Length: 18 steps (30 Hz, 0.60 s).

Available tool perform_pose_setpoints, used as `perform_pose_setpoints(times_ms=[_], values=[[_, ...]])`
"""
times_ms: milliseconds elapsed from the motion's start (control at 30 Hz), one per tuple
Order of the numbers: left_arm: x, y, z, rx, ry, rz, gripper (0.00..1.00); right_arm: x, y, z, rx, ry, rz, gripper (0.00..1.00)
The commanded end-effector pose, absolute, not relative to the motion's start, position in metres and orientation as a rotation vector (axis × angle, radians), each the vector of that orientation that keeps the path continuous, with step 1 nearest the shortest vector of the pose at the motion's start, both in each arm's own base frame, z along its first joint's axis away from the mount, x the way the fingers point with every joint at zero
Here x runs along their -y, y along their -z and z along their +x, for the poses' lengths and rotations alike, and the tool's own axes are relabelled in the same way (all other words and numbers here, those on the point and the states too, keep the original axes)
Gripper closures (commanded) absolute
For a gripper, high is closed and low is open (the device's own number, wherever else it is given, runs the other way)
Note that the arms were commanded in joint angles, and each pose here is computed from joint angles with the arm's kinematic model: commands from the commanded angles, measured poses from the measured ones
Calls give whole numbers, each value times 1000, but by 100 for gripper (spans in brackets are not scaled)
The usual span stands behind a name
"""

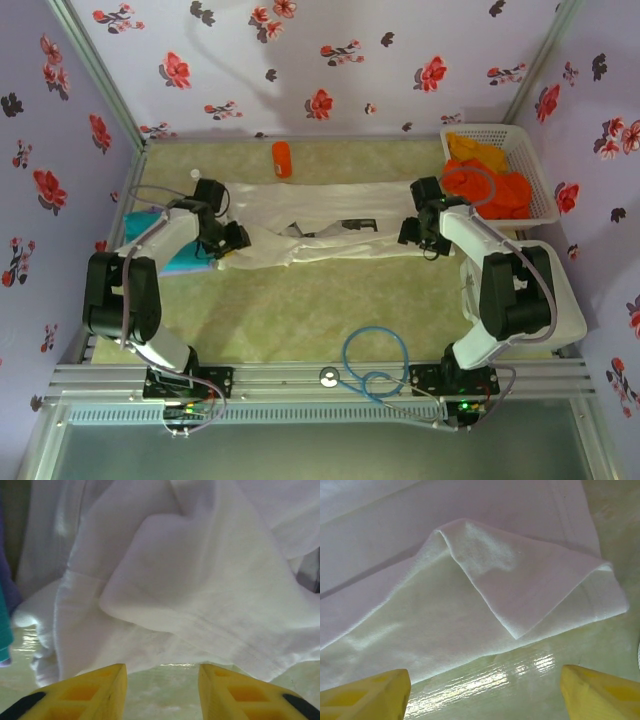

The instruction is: Fold and stack the t-shirts

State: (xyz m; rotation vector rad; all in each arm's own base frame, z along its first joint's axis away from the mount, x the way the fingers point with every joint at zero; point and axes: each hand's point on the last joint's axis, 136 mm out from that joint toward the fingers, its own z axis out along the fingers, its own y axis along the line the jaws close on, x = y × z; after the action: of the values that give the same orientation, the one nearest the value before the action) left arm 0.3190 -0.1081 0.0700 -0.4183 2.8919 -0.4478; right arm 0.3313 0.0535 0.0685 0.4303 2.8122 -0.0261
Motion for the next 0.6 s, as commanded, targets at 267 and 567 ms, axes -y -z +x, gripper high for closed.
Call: perform_pose_setpoints(times_ms=[267, 567], values=[[108, -49, 340, -2834, 454, -526, 54, -39, -69, 324, -2787, 73, 525, 23], [97, -37, 335, -2866, 353, -520, 49, -25, -67, 323, -2754, 109, 578, 35]])
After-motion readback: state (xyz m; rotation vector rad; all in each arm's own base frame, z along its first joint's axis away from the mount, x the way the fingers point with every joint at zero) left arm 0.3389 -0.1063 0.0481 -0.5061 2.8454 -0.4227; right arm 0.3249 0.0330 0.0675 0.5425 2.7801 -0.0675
